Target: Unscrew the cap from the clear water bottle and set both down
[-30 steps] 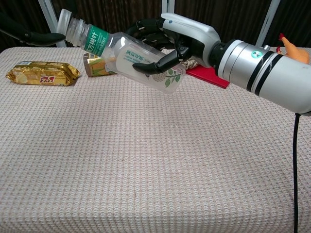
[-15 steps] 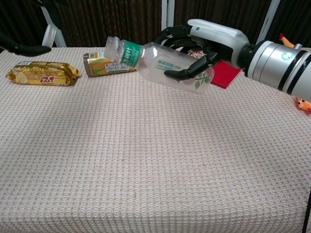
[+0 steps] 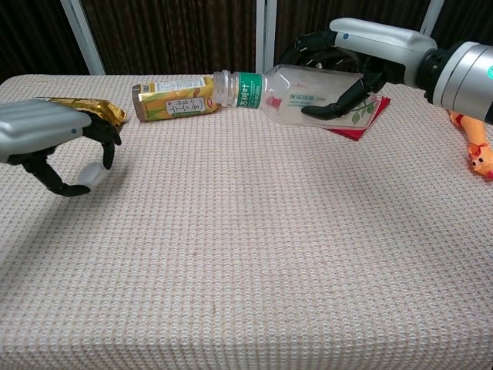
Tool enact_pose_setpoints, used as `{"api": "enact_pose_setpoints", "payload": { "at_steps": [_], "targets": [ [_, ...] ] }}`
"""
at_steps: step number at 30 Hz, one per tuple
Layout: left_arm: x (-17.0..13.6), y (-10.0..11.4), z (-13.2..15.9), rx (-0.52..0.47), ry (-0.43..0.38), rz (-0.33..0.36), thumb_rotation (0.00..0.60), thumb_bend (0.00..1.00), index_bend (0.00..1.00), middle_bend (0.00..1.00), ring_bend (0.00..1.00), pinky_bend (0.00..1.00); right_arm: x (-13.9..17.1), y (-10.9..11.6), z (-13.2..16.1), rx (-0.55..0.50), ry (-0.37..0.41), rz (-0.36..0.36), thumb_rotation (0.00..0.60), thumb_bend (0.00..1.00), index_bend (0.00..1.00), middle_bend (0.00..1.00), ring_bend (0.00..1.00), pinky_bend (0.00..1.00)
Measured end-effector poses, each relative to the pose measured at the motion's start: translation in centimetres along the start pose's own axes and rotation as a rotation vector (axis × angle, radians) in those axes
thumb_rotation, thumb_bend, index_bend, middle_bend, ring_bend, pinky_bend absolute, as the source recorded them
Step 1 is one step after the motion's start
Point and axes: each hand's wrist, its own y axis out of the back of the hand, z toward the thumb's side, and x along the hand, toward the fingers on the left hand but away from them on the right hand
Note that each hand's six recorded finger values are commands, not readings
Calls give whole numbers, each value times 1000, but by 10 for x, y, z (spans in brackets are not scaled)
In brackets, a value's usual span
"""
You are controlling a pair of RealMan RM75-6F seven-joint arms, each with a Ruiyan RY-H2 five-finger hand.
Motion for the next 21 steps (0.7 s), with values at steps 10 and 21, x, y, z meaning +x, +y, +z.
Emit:
{"api": "enact_pose_setpoints", "payload": {
  "at_steps": [10, 21],
  "targets": [
    [0, 9, 4, -53, 12, 22, 600, 88, 185, 146, 99, 152, -1, -15, -9, 73, -37, 61, 600, 359, 291, 322, 188, 308],
    [-54, 66, -62, -169, 169, 263, 600, 60, 185, 146, 98, 150, -13, -59, -16, 226, -95, 165, 600, 190, 0, 17, 0, 17]
  ]
}}
